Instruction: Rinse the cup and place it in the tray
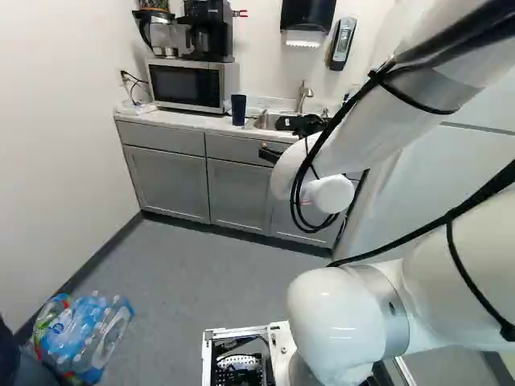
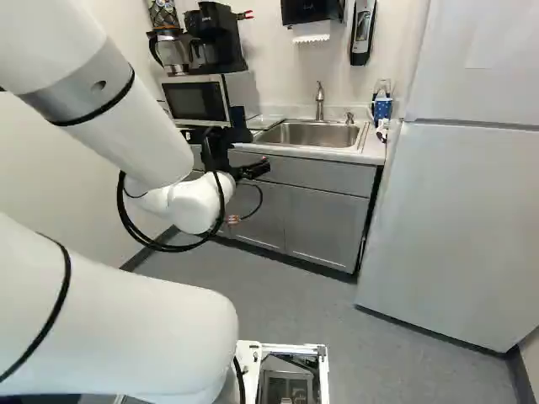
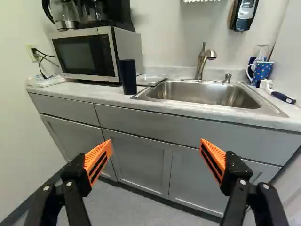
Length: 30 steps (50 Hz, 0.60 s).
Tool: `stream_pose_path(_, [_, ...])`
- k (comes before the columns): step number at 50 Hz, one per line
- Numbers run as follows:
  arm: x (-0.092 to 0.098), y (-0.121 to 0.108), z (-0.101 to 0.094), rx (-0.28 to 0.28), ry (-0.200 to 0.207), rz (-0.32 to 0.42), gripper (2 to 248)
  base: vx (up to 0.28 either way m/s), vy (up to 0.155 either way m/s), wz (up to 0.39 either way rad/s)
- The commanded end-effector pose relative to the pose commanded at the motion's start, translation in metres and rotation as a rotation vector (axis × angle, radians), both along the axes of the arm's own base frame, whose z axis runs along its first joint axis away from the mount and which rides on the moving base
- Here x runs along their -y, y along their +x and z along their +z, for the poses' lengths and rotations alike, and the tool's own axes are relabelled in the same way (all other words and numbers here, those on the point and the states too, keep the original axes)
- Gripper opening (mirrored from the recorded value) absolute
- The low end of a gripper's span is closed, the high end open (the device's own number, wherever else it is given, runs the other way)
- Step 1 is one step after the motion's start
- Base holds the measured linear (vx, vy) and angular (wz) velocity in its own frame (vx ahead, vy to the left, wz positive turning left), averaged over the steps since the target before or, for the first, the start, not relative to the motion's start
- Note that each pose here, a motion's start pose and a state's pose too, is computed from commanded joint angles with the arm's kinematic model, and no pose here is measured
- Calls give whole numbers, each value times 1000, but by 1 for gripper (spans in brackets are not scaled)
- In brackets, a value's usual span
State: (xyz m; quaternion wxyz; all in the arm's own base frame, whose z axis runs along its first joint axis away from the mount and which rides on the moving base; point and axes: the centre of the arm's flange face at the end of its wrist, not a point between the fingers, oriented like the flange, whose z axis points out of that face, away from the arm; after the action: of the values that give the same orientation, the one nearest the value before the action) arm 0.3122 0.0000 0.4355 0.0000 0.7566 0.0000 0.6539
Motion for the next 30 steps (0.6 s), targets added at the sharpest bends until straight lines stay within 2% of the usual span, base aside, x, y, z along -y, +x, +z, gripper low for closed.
stream_pose_path(30, [0, 21, 31, 60, 0, 0, 247, 0, 0, 0])
